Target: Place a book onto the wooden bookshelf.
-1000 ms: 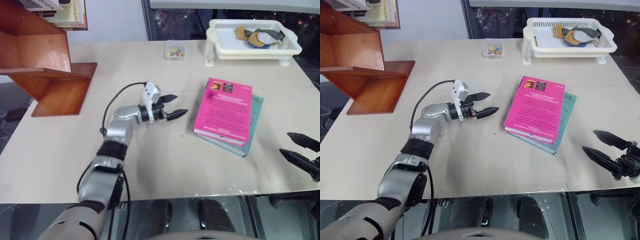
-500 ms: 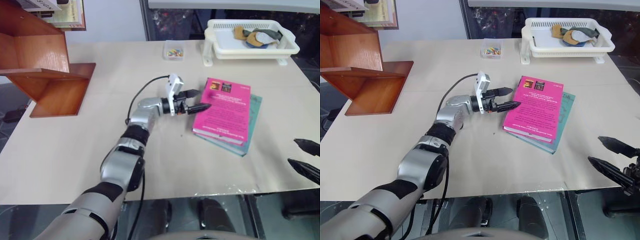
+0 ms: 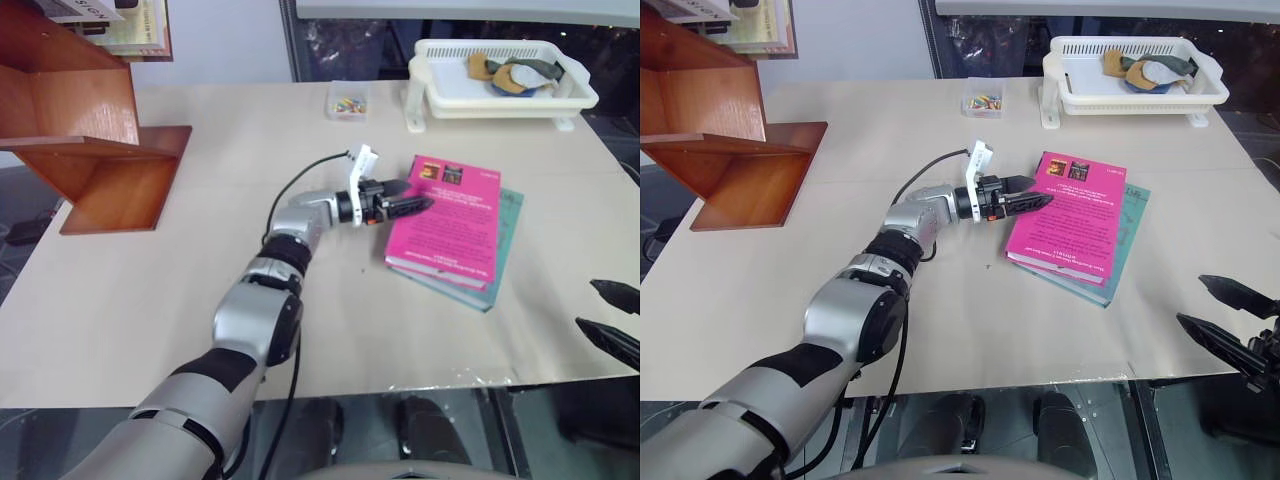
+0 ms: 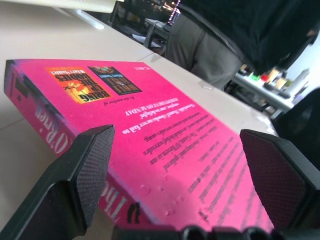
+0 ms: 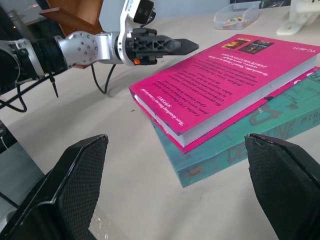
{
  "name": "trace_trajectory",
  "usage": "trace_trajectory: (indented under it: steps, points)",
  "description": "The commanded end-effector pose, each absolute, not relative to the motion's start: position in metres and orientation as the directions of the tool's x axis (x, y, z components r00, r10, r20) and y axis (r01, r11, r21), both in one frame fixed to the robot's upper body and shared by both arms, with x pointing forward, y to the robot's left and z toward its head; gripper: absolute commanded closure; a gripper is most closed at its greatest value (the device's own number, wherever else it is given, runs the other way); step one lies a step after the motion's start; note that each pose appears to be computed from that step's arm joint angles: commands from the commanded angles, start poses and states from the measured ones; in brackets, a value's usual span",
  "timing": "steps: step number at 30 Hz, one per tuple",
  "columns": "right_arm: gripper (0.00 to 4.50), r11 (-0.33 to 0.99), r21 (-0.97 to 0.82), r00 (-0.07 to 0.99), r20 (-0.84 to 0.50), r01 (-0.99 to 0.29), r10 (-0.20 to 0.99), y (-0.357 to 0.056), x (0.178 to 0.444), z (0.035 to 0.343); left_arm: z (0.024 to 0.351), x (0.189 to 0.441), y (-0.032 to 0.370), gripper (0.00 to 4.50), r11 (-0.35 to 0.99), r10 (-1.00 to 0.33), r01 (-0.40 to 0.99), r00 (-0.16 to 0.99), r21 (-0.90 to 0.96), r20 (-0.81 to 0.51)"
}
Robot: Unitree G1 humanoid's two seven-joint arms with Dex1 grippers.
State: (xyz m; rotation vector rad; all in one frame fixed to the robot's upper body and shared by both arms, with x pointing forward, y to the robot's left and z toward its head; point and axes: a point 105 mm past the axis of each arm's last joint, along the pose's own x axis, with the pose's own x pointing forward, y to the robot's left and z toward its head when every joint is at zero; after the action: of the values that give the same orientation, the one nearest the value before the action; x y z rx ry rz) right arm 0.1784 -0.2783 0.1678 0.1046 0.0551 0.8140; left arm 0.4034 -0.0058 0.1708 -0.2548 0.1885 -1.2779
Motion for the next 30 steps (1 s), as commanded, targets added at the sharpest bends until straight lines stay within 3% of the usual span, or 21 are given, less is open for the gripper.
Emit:
trace_trajectory:
  steps: [1,8,13,18,23,30]
  points:
    - [0.0,0.699,0.074,0.701,0.007,-0.712,0.713,-0.282,0.177,0.175,0.175,0.404,-0.004,0.06,0.261,-0.962,0.894,0.27,-0.365,-0.027]
    - [0.0,0.704,0.083,0.707,-0.002,-0.705,0.708,-0.285,0.179,0.171,0.168,0.414,0.005,0.06,0.376,-0.924,0.851,0.372,-0.366,-0.086]
    - [0.0,0.705,0.081,0.706,-0.023,-0.704,0.708,-0.286,0.18,0.167,0.162,0.413,0.005,0.06,0.38,-0.924,0.854,0.368,-0.354,-0.102]
    - [0.0,0.709,0.08,0.71,-0.021,-0.7,0.704,-0.288,0.182,0.167,0.181,0.418,0.005,0.06,0.37,-0.916,0.835,0.4,-0.407,-0.011]
    - [0.0,0.71,0.079,0.711,-0.02,-0.7,0.703,-0.288,0.183,0.168,0.199,0.406,-0.004,0.06,0.253,-0.945,0.884,0.313,-0.392,0.097]
    - [0.0,0.71,0.085,0.711,-0.019,-0.699,0.703,-0.288,0.185,0.167,0.222,0.418,0.025,0.06,0.266,-0.89,0.817,0.412,-0.511,0.196]
